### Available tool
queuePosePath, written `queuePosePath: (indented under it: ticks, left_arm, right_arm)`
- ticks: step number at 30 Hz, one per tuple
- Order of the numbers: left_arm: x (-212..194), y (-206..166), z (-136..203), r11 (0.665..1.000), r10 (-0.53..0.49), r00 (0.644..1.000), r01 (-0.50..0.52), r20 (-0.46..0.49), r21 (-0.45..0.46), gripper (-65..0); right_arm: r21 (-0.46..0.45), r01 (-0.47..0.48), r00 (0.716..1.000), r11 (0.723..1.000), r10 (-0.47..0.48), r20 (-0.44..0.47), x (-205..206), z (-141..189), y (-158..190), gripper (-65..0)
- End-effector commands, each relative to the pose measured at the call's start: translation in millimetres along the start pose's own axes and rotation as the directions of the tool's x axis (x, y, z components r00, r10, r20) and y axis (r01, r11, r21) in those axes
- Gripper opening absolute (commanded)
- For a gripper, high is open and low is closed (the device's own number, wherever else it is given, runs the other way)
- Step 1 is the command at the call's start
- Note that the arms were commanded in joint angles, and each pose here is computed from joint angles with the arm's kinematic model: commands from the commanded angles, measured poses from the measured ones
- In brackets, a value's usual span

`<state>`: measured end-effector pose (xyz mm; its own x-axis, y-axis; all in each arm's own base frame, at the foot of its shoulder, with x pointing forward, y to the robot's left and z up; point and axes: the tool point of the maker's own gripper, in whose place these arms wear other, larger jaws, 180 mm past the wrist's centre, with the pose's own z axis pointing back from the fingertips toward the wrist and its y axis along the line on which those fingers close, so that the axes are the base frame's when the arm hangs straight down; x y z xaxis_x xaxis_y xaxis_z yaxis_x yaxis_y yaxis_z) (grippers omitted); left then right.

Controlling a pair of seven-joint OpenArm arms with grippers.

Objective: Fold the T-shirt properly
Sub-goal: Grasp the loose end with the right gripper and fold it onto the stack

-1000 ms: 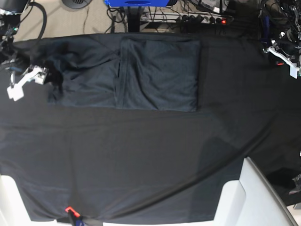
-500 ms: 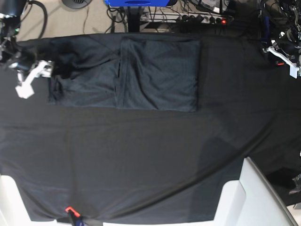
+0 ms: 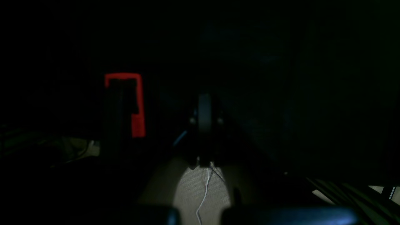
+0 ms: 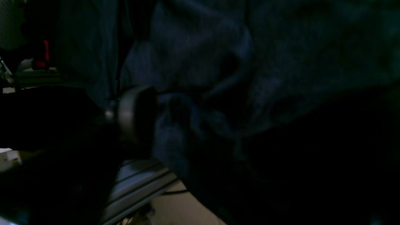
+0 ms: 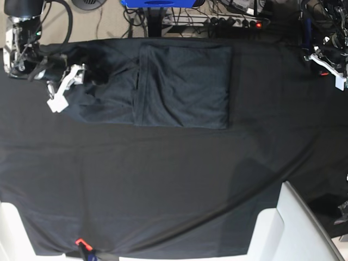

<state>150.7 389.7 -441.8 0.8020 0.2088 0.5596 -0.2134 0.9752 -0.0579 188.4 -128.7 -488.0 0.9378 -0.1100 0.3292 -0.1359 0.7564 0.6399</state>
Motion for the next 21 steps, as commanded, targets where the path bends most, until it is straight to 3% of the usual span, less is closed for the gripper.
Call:
queuePosePath:
  ticks: [1,7,14,21]
  left_arm:
    - [12.5,5.5,4.7,1.0,-0.016,0.999,0.016,0.032,0.006,-65.0]
    - [12.1,5.0,4.5,1.0,-0.015,0.999,0.015,0.032,0.005,-65.0]
    - [9.6,1.1,2.9,1.0,-0.006,0.999,0.006,0.032,-0.002,-65.0]
    - [9.6,0.5,2.9,1.0,-0.005,0.999,0.005,0.033,-0.002,-65.0]
  right_arm:
    - [-0.024,-0.008,1.0,1.0,0.007,-0.029,-3.8,2.8,-5.3,-33.0]
    - [-0.021,-0.022,1.0,1.0,0.022,0.012,12.4,1.7,-3.1,-64.8]
    - [-0.009,-0.07,0.997,0.998,0.07,0.028,38.3,-2.2,13.5,-64.4]
    - [-0.045,-0.097,0.995,0.994,0.097,-0.005,50.6,-13.5,64.4,-64.4]
